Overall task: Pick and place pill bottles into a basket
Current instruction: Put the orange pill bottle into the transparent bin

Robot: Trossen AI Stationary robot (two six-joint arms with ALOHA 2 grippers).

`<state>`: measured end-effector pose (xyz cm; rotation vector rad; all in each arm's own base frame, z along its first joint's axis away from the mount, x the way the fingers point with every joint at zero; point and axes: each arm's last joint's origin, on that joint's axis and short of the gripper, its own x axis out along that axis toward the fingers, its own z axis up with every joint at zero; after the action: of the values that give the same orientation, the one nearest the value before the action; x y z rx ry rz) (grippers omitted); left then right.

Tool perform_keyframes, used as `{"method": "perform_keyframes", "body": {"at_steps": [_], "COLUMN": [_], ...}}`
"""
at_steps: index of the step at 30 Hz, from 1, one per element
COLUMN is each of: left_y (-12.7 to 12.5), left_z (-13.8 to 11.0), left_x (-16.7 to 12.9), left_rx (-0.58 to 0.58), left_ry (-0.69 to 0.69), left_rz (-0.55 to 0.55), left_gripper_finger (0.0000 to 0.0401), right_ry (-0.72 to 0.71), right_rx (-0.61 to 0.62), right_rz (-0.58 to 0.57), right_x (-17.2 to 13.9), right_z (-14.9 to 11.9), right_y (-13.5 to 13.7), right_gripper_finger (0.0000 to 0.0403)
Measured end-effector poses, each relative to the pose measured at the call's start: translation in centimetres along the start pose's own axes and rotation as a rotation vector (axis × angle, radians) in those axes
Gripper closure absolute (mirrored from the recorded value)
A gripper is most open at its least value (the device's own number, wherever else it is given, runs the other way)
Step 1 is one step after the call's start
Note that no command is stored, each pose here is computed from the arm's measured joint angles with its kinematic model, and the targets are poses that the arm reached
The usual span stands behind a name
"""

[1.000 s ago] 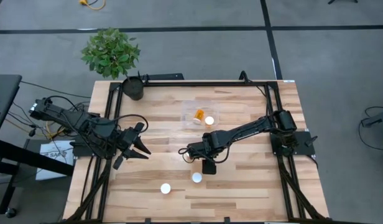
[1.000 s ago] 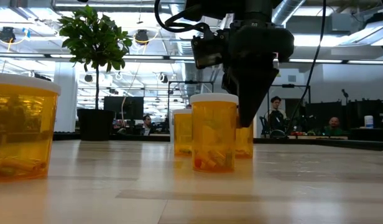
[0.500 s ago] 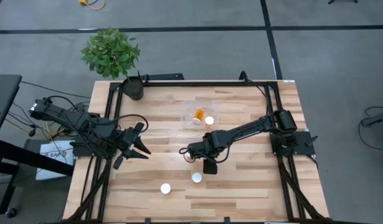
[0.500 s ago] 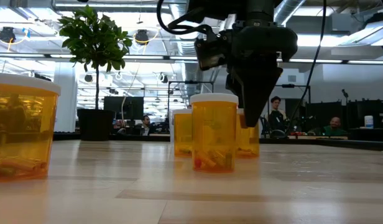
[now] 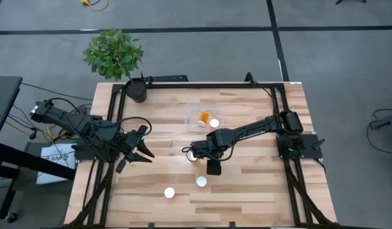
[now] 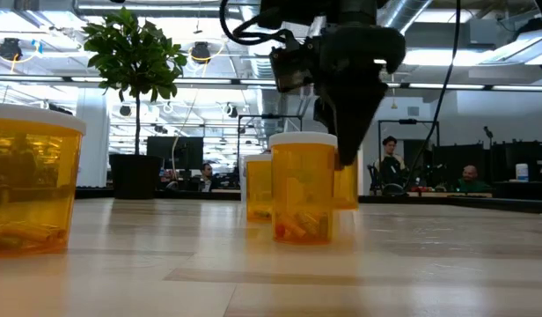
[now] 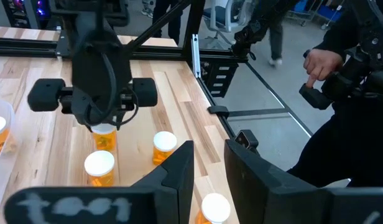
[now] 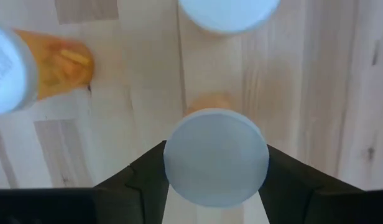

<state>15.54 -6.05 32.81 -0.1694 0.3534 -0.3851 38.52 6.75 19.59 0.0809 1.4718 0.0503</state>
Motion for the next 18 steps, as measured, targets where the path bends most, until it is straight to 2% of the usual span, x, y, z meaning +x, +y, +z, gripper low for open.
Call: {"method": "perform_keyframes", "body": {"at_steps": [4, 9, 14, 18], "left_y": [0.0, 0.0, 0.0, 0.0], "left_z": [0.0, 0.0, 0.0, 0.0], "left_x": [0.0, 0.0, 0.0, 0.0], "left_rx": [0.0, 0.0, 0.0, 0.0], "left_ry": [0.0, 0.0, 0.0, 0.0], "left_rz": [0.0, 0.0, 0.001, 0.001], "left_gripper_finger": [0.0324, 0.0324, 0.0324, 0.0324], "right_ry": [-0.017, -0.006, -0.009, -0.022], "right_rx": [-0.005, -0.01, -0.034, -0.025], "right_rz": [0.009, 0.007, 0.005, 0.001], "right_x": [-1.3, -2.9, -4.6, -5.8], "right_z": [0.6, 1.0, 1.5, 1.8], "right_y": [-0.6, -1.8, -3.4, -5.1], "right_gripper_finger": [0.0211, 0.0188, 0.0212, 0.0213]}}
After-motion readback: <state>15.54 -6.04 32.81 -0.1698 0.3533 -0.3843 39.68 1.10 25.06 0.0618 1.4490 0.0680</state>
